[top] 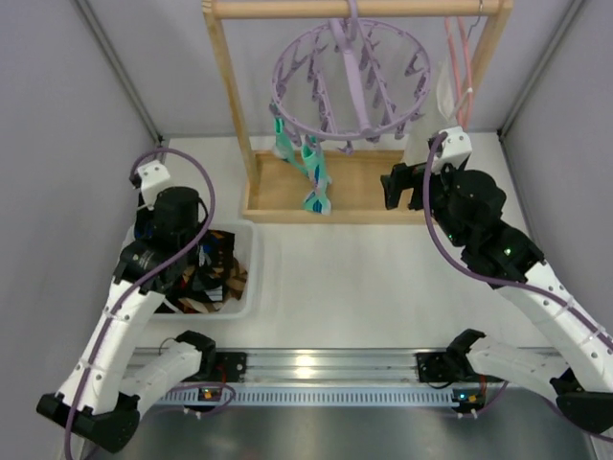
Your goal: Remove the socks clipped to the hanger
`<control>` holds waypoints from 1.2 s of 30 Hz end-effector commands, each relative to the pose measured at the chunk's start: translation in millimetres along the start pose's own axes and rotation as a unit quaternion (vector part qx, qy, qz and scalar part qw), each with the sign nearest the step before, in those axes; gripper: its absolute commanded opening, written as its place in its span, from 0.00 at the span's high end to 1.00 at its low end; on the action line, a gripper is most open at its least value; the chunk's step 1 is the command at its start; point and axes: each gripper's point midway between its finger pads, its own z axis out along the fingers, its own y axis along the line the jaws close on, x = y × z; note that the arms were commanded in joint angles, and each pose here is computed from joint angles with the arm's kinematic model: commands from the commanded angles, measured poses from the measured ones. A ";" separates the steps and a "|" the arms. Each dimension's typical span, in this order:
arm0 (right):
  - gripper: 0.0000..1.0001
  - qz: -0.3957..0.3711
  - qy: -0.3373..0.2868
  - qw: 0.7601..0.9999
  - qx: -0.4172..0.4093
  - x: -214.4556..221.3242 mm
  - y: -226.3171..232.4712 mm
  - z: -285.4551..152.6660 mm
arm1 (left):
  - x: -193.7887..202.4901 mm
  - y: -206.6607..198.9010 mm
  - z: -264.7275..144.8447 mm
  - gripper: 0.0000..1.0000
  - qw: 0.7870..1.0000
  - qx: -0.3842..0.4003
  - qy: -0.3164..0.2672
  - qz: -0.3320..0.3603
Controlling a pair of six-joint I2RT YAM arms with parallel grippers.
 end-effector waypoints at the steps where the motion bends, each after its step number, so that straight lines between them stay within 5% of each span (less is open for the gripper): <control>1: 0.01 0.015 -0.013 1.000 -0.016 -3.2 -0.2 -12.4 | -1.2 21.5 -4.4 1.00 1.000 -0.015 0.017 -0.015; 6: 0.01 0.017 -0.021 0.999 -0.030 3.4 0.0 -23.7 | 24.5 30.2 4.3 1.00 0.998 -0.030 0.045 -0.041; 18: 0.01 0.029 -0.028 0.997 -0.062 13.8 8.6 -31.1 | 180.2 -10.3 36.7 1.00 0.958 0.012 0.235 -0.163; 26: 0.00 0.034 -0.008 0.996 -0.076 34.4 14.8 -28.1 | 236.9 9.8 44.5 1.00 0.943 -0.048 0.250 -0.216; 31: 0.01 0.043 -0.004 0.994 -0.097 43.4 22.4 -28.2 | 203.5 4.5 38.6 0.87 0.950 -0.006 0.202 -0.240; 33: 0.00 0.048 -0.008 0.994 -0.098 43.2 23.1 -27.5 | 188.8 0.3 33.4 0.76 0.952 0.021 0.187 -0.240; 36: 0.01 0.051 -0.003 0.993 -0.105 47.8 27.0 -24.1 | 165.0 -0.4 24.9 0.45 0.954 0.041 0.163 -0.247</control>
